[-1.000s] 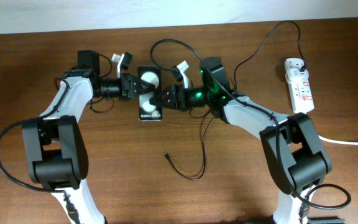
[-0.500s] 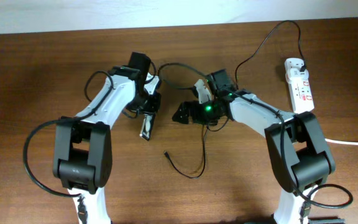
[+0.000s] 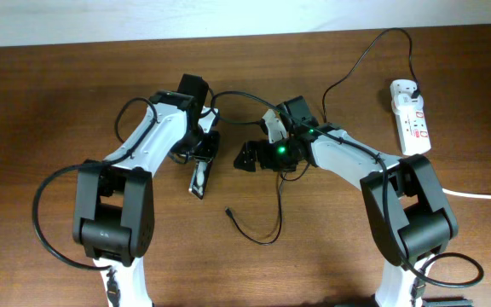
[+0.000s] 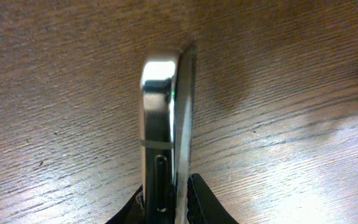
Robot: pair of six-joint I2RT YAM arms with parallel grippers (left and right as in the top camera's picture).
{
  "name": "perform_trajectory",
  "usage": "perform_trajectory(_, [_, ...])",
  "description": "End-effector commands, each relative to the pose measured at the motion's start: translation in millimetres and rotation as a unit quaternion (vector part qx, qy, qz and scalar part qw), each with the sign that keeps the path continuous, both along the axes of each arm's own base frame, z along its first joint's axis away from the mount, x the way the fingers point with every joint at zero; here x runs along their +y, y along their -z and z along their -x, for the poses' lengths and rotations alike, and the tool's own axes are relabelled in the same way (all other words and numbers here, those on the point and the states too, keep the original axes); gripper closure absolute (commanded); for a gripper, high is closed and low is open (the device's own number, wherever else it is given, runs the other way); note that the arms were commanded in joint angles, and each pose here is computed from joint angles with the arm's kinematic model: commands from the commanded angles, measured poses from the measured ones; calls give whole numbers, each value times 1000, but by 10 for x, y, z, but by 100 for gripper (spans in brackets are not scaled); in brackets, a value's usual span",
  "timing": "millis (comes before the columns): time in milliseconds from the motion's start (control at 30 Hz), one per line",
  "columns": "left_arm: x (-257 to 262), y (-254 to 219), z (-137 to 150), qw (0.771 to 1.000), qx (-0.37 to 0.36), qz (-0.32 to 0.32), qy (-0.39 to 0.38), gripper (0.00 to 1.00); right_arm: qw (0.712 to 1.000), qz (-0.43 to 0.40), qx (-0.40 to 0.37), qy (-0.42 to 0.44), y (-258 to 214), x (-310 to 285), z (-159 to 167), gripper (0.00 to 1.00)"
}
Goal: Plug charger to phone and switch on socket
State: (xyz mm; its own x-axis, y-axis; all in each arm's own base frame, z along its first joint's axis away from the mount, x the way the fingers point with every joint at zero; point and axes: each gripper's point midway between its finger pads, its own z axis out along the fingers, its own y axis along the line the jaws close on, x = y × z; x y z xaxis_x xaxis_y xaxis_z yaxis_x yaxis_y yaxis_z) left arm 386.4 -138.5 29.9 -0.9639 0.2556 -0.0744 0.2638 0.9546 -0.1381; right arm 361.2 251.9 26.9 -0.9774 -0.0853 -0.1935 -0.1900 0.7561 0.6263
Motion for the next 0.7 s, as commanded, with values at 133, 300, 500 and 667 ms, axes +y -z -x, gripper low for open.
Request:
perform_trajectory(133, [20, -77, 47, 1000, -1, -2, -19, 96, 999, 35, 1, 4, 147, -83, 31, 1])
perform_trajectory(300, [10, -62, 89, 999, -5, -41, -21, 84, 999, 32, 3, 2, 141, -74, 38, 1])
perform_trajectory(500, [-56, -58, 168, 996, -13, -86, -8, 87, 999, 33, 5, 2, 144, -77, 45, 1])
perform_trajectory(667, [-18, -69, 137, 996, -16, -88, -18, 100, 1000, 0, 8, -7, 45, -11, 49, 1])
